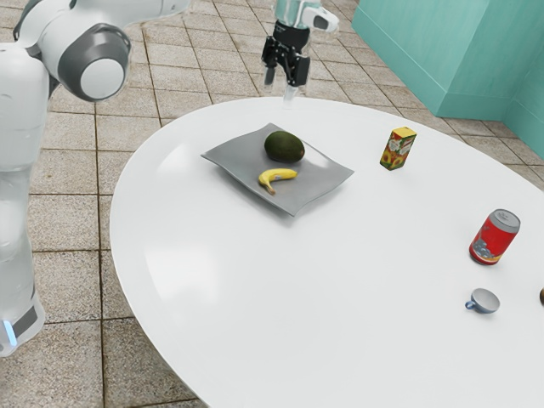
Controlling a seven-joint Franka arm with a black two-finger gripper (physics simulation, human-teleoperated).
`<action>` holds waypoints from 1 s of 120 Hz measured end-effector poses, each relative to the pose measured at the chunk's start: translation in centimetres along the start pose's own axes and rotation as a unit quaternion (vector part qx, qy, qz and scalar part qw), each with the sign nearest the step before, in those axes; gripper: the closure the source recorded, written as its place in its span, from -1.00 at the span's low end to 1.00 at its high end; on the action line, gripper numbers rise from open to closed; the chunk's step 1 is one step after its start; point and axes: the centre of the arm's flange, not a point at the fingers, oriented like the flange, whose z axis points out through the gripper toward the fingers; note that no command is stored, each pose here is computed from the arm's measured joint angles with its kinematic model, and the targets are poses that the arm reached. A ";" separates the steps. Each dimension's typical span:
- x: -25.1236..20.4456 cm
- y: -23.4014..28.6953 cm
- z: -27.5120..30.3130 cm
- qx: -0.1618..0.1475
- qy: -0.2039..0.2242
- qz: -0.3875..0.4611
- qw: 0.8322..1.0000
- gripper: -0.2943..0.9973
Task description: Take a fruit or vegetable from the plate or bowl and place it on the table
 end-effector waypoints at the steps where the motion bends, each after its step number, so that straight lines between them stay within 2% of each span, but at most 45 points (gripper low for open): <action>1: -0.4 0.1 -1.0 0.001 0.009 0.002 1.000 -0.54; 10: -5.2 1.9 -10.6 0.001 0.106 0.025 0.994 -0.54; 18: -6.6 4.0 -13.0 0.007 0.131 0.043 0.990 -0.54; 30: -3.7 5.8 -10.2 0.021 0.110 0.052 0.992 -0.54; 49: 2.4 5.8 -2.7 0.040 0.060 0.038 0.997 -0.54; 72: 6.3 6.6 3.4 0.041 0.029 0.038 0.998 -0.54; 96: 8.0 6.3 6.2 0.032 0.027 0.032 0.999 -0.54; 120: 9.0 4.3 10.7 0.031 -0.008 0.006 0.999 -0.54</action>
